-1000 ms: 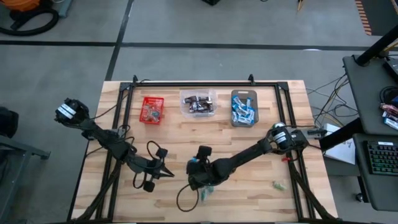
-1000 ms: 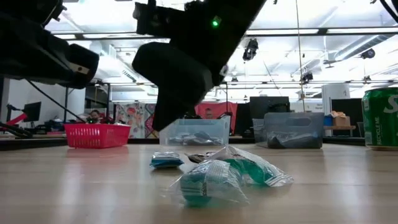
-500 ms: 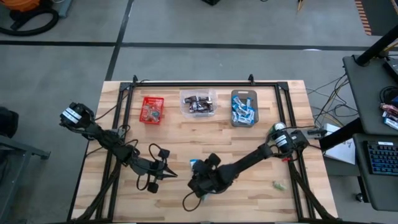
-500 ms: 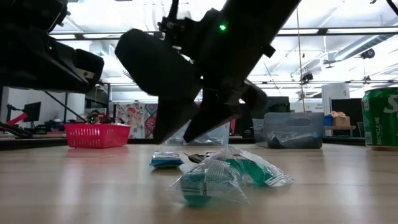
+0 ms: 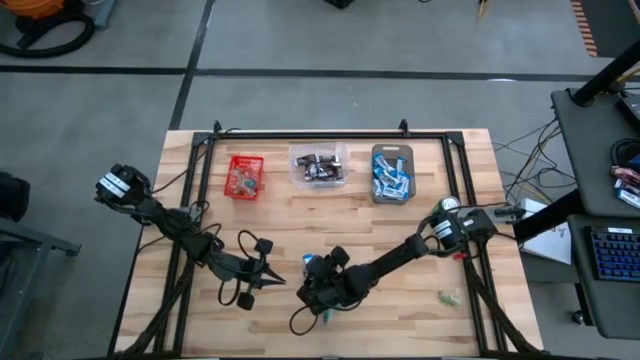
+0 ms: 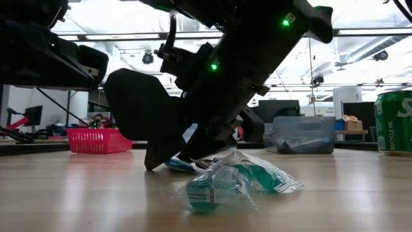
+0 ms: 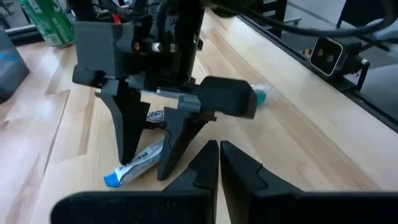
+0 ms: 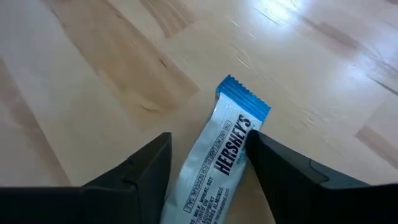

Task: Sort candy
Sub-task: Put the white chocolate bar into the black bin

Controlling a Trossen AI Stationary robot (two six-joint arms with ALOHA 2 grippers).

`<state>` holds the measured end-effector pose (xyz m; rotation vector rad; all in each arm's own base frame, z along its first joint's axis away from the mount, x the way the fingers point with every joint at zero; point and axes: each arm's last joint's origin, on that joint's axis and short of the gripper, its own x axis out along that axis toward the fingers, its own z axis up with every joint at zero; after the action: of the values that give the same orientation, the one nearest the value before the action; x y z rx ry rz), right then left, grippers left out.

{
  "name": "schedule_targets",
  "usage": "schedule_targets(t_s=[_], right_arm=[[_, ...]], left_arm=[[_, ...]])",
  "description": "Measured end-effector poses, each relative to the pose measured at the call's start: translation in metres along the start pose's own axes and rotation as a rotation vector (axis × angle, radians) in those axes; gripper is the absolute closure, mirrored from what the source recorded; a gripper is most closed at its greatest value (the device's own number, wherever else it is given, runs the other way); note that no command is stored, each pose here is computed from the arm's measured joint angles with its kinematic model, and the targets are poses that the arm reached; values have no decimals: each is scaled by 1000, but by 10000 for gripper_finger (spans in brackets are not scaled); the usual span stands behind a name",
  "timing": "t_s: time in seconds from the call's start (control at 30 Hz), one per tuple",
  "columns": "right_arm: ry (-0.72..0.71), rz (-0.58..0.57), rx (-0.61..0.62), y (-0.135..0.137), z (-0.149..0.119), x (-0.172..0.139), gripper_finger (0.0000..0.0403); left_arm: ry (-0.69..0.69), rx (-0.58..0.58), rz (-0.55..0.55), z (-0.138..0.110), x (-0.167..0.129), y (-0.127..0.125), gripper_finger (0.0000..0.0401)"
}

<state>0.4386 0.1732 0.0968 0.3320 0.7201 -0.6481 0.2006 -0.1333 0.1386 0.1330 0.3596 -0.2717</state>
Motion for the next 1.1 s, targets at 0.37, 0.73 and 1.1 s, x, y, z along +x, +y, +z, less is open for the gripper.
schedule_targets(t_s=[0.37,0.73,1.1], right_arm=[[20,9,-83,-2,2,1,353],[40,109,-189,0,36,-34,383],[-84,1,-319,-76,152,-58,384]], left_arm=[[1,42,1,0,0,0,401],[-12,40,0,4,0,0,401],[-55,44,18,15,3,-1,401]])
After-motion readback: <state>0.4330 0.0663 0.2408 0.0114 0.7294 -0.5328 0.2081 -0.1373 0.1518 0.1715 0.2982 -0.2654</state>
